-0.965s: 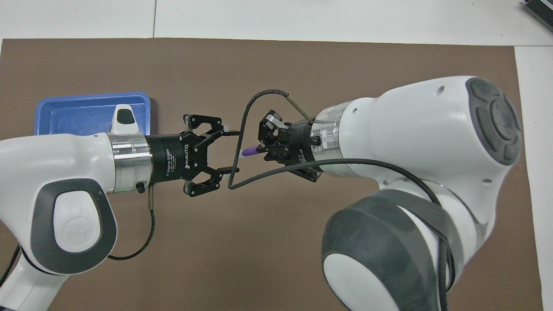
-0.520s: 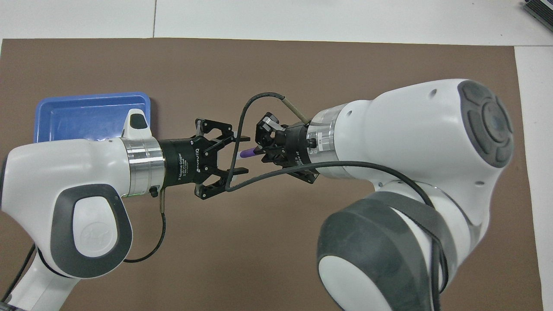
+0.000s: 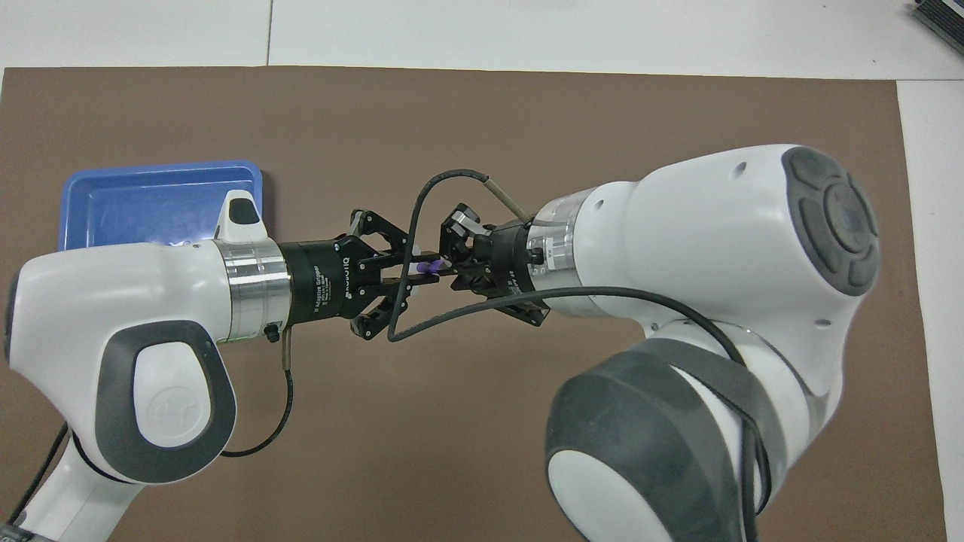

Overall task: Right arm passes pens to left for tray arrangement
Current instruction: 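Close the left gripper on the pen while the right gripper releases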

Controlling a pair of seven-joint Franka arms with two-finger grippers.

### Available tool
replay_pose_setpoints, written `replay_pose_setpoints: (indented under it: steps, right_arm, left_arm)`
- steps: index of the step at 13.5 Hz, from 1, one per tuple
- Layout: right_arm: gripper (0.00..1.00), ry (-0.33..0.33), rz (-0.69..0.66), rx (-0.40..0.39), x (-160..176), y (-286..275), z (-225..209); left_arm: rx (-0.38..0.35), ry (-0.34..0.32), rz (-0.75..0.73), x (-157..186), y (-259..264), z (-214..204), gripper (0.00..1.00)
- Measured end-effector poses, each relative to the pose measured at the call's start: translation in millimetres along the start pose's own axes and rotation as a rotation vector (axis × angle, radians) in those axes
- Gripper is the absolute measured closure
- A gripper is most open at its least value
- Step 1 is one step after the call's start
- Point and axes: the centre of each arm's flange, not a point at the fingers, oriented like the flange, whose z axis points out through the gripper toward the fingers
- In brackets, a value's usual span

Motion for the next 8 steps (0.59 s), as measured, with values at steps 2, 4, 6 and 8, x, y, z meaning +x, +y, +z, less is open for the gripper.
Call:
replay_pose_setpoints:
  steps: [2, 4, 6, 8]
  right_arm:
    - [0.82, -0.001, -0.001, -0.001, -0.8, 0.0, 0.7]
    - [0.82, -0.001, -0.002, -0.001, -1.2, -0.1, 0.9]
    - [0.78, -0.001, -0.002, -0.002, -1.2, 0.1, 1.8]
    - [0.54, 0.008, 0.005, 0.008, 4.2, 0.3, -1.4]
  left_arm:
    - [0.000, 0.000, -0.001, 0.2, 0.0, 0.3, 0.80]
    - [0.004, -0.002, -0.001, 0.7, 0.0, 0.0, 0.80]
    - [0.014, -0.008, 0.029, 2.7, 0.0, -1.7, 0.80]
    - [0.046, -0.025, 0.063, 9.3, -1.3, -4.9, 0.82]
